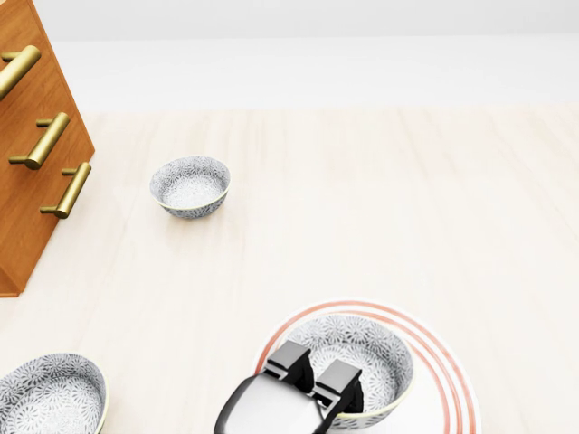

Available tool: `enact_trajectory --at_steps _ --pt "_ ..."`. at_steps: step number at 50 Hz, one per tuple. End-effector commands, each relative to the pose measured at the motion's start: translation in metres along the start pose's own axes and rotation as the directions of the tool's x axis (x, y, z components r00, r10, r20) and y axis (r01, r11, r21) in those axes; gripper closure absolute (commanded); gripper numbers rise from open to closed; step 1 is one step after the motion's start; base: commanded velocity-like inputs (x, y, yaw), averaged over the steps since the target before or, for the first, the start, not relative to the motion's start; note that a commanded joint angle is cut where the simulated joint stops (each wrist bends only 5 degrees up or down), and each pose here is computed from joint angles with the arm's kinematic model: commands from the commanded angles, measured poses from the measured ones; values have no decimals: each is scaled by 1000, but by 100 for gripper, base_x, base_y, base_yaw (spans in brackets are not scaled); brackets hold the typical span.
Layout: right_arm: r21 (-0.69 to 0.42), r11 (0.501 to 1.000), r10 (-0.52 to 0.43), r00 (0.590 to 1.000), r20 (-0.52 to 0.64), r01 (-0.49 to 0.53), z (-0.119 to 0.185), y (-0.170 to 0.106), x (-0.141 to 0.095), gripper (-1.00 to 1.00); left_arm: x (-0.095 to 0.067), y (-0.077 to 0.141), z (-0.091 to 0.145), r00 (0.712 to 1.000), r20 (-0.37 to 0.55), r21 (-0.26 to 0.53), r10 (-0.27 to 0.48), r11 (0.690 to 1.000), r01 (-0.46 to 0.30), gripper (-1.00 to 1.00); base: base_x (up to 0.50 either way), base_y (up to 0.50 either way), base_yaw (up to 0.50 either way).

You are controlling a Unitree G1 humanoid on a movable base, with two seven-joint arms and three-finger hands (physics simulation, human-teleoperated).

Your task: Put the bowl in the middle on the plate.

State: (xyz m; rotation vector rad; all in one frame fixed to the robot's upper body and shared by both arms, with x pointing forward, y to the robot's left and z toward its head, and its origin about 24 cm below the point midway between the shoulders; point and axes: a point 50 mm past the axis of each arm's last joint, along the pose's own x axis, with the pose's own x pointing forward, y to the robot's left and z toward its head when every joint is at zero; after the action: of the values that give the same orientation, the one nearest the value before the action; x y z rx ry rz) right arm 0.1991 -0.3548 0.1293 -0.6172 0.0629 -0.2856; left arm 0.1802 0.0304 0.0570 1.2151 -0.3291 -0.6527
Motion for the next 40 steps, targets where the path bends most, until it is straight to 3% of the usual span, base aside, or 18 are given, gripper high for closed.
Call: enact_trajectory --at_steps 1,10,12,40 --pt "0 1000 -1 1000 4 1 1 0 -1 -100 0 -5 -3 1000 -16 11 4 1000 -4 100 0 0 0" --pt "1 1000 0 1000 -1 0 0 0 0 -100 2 -12 -5 1000 -25 14 -12 1000 12 100 0 0 0" --pt "0 1000 0 1000 0 0 0 0 0 -100 2 -22 -7 998 -35 25 -46 999 47 100 0 0 0" --pt "0 1000 3 1000 2 -3 0 1 -1 -100 6 -28 -16 997 -70 32 -45 998 48 100 0 0 0"
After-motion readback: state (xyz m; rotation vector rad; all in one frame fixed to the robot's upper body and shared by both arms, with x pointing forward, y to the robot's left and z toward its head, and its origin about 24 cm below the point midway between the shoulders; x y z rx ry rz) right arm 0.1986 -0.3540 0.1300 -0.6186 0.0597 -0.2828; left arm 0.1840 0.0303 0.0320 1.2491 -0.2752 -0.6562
